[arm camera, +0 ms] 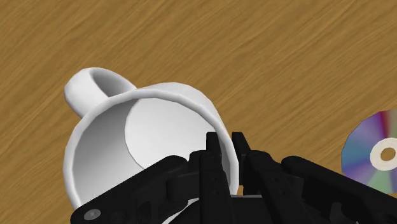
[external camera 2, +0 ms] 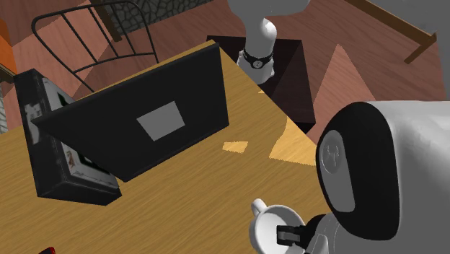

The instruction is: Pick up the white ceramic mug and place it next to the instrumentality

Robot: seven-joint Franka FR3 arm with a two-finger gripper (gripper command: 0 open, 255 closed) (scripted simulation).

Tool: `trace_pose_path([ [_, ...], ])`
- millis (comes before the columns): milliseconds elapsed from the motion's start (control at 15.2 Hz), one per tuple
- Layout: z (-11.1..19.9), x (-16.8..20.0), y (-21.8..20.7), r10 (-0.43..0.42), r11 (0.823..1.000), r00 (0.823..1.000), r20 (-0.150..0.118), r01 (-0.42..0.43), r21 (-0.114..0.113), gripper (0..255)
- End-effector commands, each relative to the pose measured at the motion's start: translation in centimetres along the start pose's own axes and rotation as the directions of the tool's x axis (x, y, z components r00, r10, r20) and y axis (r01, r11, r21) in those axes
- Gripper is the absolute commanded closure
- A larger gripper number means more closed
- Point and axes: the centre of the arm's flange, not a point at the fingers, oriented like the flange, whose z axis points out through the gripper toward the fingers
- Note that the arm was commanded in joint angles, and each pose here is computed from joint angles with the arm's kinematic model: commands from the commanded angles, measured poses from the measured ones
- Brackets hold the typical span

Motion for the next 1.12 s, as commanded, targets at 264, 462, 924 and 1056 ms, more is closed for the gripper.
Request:
trace_pose_path([
  [264,2.0,0.2,0.0,0.0,1.0,1.0,-0.001,0.0,0.0,255],
  [462,2.0,0.2,0.0,0.0,1.0,1.0,-0.001,0.0,0.0,255],
  [924,2.0,0.2,0.0,0.0,1.0,1.0,-0.001,0.0,0.0,0],
  [1056,0.7,0.2,0.0,0.0,1.0,1.0,-0.001,0.0,0.0,0],
])
